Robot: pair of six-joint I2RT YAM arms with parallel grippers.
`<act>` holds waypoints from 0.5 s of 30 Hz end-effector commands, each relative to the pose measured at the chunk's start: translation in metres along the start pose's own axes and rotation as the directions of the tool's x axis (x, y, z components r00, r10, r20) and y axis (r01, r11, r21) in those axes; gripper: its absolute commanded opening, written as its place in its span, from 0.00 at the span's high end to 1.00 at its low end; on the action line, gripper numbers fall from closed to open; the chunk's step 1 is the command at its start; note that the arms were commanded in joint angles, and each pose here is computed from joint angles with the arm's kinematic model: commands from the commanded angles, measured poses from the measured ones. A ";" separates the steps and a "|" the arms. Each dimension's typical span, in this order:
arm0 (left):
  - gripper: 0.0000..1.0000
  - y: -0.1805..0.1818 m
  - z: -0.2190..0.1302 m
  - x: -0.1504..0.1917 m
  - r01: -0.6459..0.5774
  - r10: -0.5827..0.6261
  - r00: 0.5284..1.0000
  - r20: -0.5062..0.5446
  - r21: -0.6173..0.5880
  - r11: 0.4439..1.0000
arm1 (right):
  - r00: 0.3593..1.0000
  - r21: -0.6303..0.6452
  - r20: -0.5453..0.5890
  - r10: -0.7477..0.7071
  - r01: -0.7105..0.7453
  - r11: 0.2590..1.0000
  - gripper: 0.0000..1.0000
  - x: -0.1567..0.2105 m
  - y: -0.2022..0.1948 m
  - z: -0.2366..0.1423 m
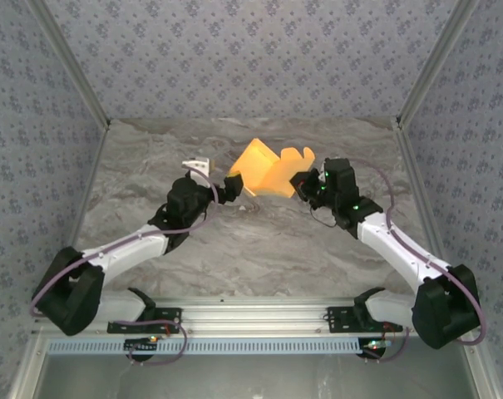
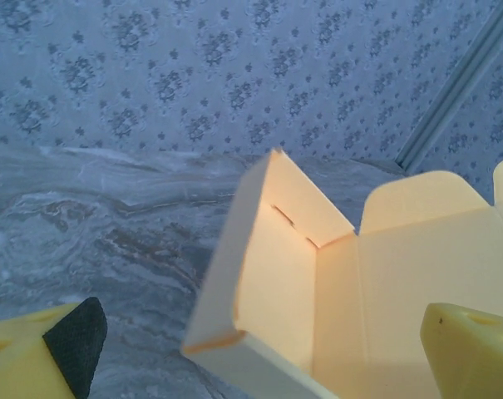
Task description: Fold the paper box
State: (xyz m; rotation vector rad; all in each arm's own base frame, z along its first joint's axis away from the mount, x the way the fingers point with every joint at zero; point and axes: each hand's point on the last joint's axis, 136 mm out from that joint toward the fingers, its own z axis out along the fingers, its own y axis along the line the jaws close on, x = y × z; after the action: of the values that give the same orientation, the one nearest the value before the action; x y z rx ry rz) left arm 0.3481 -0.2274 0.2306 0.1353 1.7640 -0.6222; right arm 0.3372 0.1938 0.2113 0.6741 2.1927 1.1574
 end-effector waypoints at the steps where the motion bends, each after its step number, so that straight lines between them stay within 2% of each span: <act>1: 0.01 0.014 -0.019 -0.003 0.036 -0.038 0.999 -0.023 -0.070 0.997 | 0.965 0.126 -0.059 -0.256 0.262 0.957 1.00 -0.011 -0.016 -0.006; 4: 0.01 0.030 -0.037 0.008 -0.034 0.018 0.994 -0.105 -0.148 0.988 | 0.896 0.178 -0.222 -0.384 0.425 0.888 1.00 -0.012 -0.021 -0.009; 6: 0.01 0.051 -0.049 0.014 -0.095 0.054 0.984 -0.170 -0.245 0.965 | 0.833 0.162 -0.341 -0.435 0.508 0.846 1.00 -0.006 -0.015 -0.009; 9: 0.01 0.079 -0.063 0.029 -0.140 0.050 0.964 -0.260 -0.340 0.930 | 0.748 0.091 -0.488 -0.450 0.556 0.826 1.00 0.009 -0.013 -0.002; 12: 0.01 0.090 -0.067 0.043 -0.121 0.014 0.955 -0.297 -0.343 0.932 | 0.633 0.064 -0.593 -0.498 0.654 0.754 1.00 0.019 -0.017 0.003; 15: 0.01 0.087 -0.065 0.053 -0.076 -0.024 0.950 -0.310 -0.307 0.949 | 0.532 0.033 -0.650 -0.543 0.733 0.679 1.00 0.027 -0.019 0.011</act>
State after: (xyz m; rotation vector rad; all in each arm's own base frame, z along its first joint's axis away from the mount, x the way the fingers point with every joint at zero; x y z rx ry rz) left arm 0.3211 -0.1354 0.1779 0.0207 2.0746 -0.2778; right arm 0.3544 0.2072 0.1956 -0.2380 2.6848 0.7235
